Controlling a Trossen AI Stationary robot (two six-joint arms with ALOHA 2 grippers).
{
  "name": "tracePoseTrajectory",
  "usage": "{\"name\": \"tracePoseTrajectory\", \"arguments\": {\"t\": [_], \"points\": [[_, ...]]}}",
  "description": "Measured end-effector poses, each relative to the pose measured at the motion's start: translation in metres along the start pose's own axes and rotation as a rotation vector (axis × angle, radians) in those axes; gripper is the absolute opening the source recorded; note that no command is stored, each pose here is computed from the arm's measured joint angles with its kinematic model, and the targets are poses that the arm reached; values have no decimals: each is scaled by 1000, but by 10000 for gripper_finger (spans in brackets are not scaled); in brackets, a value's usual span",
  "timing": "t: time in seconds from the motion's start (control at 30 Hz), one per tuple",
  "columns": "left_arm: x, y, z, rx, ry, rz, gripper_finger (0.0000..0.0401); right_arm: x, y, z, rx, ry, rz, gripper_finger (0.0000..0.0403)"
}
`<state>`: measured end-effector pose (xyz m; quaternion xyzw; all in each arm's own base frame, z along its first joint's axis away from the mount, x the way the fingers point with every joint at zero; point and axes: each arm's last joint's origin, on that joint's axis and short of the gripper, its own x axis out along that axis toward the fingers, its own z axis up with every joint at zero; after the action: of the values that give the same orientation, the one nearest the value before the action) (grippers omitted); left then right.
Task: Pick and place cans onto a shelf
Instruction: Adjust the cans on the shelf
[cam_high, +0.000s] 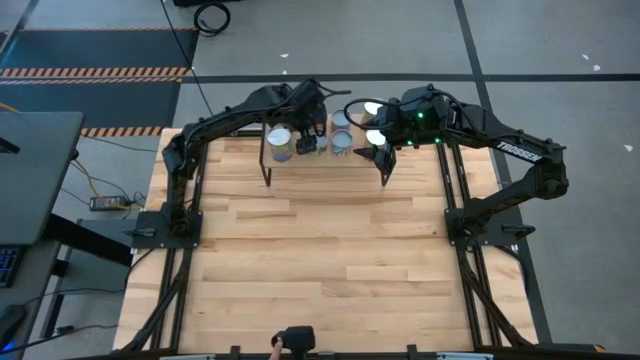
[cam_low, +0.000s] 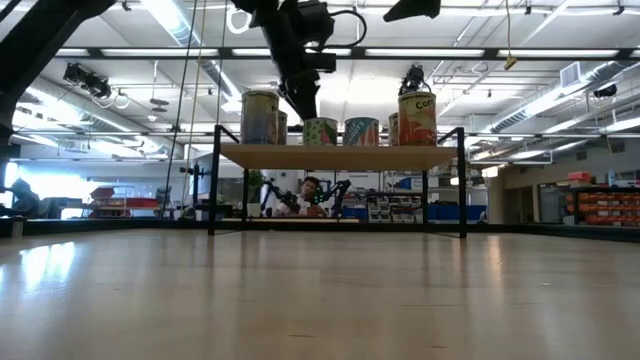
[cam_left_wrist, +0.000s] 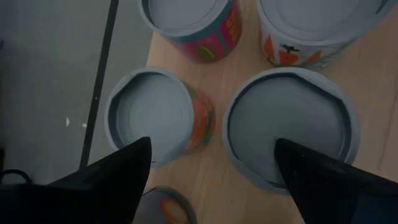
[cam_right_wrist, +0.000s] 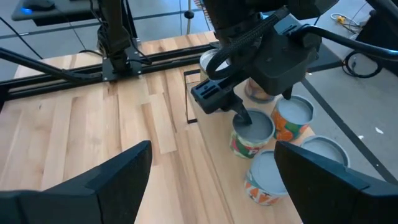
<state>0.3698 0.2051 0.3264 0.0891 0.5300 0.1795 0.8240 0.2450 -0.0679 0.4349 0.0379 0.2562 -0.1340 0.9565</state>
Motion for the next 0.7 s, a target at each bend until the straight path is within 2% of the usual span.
{"name": "tracePoseTrajectory", "arguments": {"t": [0.7], "points": [[-7,2,-4,81,55,52,348,0,-4,0,8,0,-15,347]]}}
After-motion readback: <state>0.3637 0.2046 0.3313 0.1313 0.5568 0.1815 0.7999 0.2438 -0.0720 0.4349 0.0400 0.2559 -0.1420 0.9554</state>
